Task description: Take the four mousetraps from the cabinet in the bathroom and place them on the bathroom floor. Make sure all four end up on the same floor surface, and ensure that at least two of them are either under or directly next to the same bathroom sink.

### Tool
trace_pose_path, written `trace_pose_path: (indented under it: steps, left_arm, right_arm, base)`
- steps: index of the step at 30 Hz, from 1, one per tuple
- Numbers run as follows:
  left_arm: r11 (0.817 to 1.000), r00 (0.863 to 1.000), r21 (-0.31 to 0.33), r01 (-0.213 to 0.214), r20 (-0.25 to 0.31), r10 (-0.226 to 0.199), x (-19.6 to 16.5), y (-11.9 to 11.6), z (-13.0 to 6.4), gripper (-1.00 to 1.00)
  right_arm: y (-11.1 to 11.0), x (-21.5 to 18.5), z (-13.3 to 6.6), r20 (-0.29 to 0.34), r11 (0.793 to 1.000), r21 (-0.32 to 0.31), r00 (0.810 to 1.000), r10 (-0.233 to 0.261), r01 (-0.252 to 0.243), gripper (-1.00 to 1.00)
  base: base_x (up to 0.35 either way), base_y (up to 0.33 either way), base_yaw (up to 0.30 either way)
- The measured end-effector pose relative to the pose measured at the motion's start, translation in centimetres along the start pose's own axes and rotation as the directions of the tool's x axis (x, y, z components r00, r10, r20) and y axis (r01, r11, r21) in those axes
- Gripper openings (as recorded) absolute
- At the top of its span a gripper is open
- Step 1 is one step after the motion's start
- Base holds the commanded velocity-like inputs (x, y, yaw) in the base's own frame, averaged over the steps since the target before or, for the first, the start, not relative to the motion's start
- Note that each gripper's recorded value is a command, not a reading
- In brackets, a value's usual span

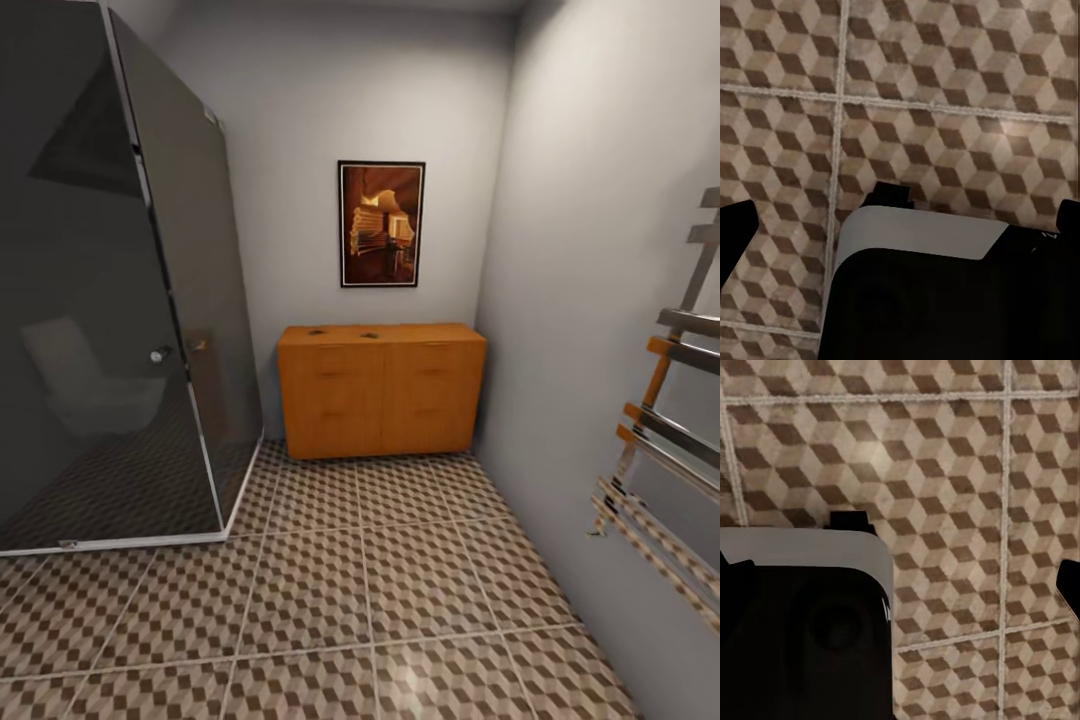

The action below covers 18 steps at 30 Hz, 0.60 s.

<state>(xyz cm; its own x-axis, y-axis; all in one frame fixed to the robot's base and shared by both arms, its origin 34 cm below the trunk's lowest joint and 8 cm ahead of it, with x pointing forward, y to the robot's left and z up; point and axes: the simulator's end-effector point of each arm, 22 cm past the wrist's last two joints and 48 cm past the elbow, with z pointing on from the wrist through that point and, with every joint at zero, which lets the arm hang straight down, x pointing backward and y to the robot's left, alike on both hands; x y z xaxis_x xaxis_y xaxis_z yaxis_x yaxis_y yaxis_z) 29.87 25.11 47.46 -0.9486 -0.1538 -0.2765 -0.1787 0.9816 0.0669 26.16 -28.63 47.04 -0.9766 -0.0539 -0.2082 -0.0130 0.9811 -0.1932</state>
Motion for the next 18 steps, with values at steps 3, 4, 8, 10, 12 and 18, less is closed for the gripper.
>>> trace_pose_path:
  steps: [3,4,8,10,12,18]
  left_arm:
    - [1.0,1.0,0.0,0.0,0.0,0.0,0.0,0.01,0.0,1.0]
    - [1.0,1.0,0.0,0.0,0.0,0.0,0.0,0.01,0.0,1.0]
    - [1.0,1.0,0.0,0.0,0.0,0.0,0.0,0.03,0.0,1.0]
    - [1.0,1.0,0.0,0.0,0.0,0.0,0.0,0.03,0.0,1.0]
    - [1.0,1.0,0.0,0.0,0.0,0.0,0.0,0.03,0.0,1.0]
    - [1.0,1.0,0.0,0.0,-0.001,0.0,0.01,0.03,0.0,1.0]
  right_arm:
    - [0.0,-0.02,0.0,0.001,1.0,0.0,1.0,-0.002,0.002,1.0]
    - [0.0,-0.04,0.0,0.001,1.0,0.0,1.0,-0.003,0.003,1.0]
    - [0.0,-0.05,0.0,0.002,1.0,0.0,1.0,-0.002,0.002,1.0]
    - [0.0,-0.04,0.0,0.001,1.0,0.0,1.0,-0.001,0.001,1.0]
    - [0.0,-0.02,0.0,0.0,1.0,0.0,1.0,-0.001,0.001,1.0]
    - [0.02,0.03,0.0,-0.002,1.0,0.0,1.0,0.001,-0.001,1.0]
  base:
    - [0.325,0.0,0.0]
    - [0.325,0.0,0.0]
    - [0.325,0.0,0.0]
    - [0.325,0.0,0.0]
    - [0.325,0.0,0.0]
    - [0.325,0.0,0.0]
